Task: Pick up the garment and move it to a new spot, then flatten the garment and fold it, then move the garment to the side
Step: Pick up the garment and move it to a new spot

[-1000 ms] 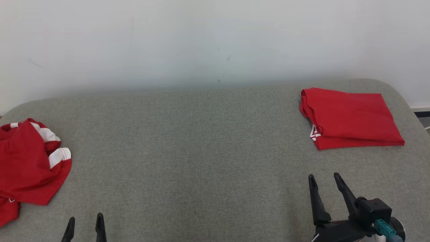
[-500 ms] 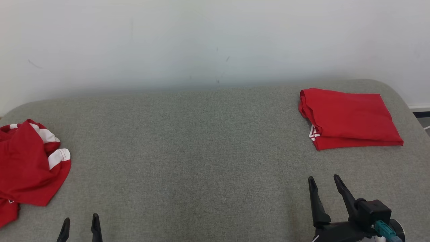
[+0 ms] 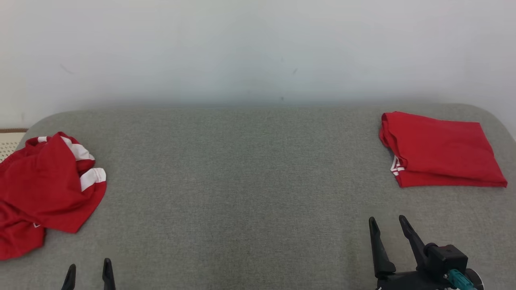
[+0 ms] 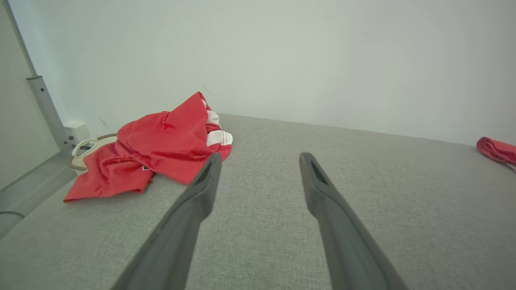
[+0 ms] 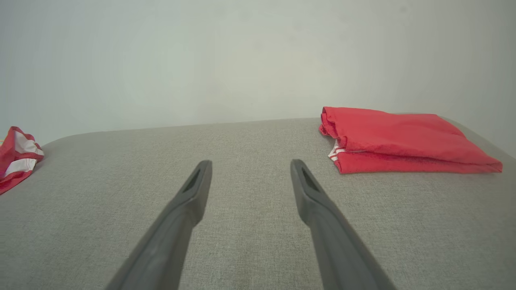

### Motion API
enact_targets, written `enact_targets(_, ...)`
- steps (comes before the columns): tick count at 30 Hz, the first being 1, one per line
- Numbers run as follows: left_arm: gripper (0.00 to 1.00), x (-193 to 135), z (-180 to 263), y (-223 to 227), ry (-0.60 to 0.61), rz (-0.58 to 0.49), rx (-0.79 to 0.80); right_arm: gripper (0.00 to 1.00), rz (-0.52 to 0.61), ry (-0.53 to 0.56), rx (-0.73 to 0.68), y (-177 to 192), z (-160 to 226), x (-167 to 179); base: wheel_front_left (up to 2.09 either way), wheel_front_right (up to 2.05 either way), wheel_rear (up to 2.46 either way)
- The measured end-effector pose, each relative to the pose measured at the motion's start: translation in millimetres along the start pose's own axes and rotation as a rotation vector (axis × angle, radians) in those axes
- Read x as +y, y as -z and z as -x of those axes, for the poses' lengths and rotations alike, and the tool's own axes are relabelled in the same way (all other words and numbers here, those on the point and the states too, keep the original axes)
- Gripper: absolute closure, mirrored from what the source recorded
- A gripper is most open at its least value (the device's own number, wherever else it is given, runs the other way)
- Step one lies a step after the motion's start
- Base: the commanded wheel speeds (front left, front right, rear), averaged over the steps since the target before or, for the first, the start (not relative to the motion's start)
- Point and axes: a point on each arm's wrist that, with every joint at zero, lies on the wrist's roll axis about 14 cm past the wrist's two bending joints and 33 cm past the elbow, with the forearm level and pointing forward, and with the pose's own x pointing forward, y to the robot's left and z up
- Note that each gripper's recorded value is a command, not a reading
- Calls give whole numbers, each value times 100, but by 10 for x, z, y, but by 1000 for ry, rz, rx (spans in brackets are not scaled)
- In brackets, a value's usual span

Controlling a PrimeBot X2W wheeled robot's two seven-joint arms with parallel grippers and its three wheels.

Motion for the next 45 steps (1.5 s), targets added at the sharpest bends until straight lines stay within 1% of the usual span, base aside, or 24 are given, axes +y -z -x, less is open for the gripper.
enact_targets(4, 0, 201, 73, -43, -54, -21, -5, 0, -10, -41, 9, 38, -59, 127, 0, 0, 0)
enact_targets(10, 0, 500, 246, -105, -141, -44, -3, 0, -28, -131, 17, 83, -171, 410, 0, 0, 0)
enact_targets(12, 0, 589, 316, -122, -168, -48, -1, 0, -35, -165, 23, 103, -204, 520, 0, 0, 0)
enact_targets(13, 0, 589, 316, -122, -168, -48, -1, 0, -35, -165, 23, 103, -204, 520, 0, 0, 0)
enact_targets(15, 0, 728, 433, -143, -208, -61, 6, 0, -46, -215, 22, 109, -247, 687, 0, 0, 0)
enact_targets(22, 0, 955, 640, -223, -278, -80, 2, 0, -63, -302, 31, 137, -302, 975, 0, 0, 0)
enact_targets(34, 0, 1233, 1009, -309, -383, -94, -2, 0, -72, -430, 38, 143, -334, 1403, 0, 0, 0)
enact_targets(39, 0, 1302, 1108, -347, -410, -98, -13, 0, -70, -460, 38, 133, -322, 1504, 0, 0, 0)
enact_targets(45, 0, 1326, 1127, -324, -420, -97, -4, 0, -73, -463, 44, 151, -312, 1513, 0, 0, 0)
